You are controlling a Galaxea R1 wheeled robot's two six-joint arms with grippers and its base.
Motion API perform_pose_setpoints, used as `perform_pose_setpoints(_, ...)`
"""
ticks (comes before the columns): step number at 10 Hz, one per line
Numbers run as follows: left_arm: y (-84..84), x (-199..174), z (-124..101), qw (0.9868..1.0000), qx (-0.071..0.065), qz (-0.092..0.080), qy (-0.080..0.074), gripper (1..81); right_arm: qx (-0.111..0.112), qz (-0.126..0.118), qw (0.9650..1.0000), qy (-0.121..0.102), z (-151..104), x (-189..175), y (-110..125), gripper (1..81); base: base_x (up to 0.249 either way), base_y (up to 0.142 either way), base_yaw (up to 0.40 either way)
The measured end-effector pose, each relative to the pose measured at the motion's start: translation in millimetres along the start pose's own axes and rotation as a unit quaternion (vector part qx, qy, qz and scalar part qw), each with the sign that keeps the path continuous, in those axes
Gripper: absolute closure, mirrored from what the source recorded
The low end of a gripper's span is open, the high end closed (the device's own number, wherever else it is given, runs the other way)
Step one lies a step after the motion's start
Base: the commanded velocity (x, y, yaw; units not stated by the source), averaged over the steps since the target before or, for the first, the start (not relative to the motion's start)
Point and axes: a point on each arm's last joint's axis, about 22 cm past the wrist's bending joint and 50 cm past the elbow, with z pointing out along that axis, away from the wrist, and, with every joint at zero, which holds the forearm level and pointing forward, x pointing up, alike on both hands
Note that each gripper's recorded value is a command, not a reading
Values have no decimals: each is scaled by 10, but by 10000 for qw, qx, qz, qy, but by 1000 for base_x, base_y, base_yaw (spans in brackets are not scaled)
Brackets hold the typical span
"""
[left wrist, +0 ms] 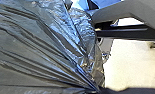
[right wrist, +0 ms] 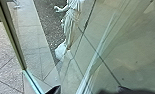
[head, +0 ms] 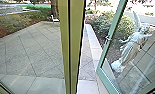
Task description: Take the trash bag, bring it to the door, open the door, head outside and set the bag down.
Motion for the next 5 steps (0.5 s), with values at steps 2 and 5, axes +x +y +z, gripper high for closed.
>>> perform_pose_setpoints(2, 1, 0, 0, 10000, -1, 0, 0, 811, 669, -36, 9954, -680, 237, -467, -730, 10, 0, 0, 0)
perform_pose_setpoints(5, -29, -3, -10, 10000, 20, 4, -4, 811, 1342, -230, 9763, -1683, 502, -1320, -1618, 10, 0, 0, 0)
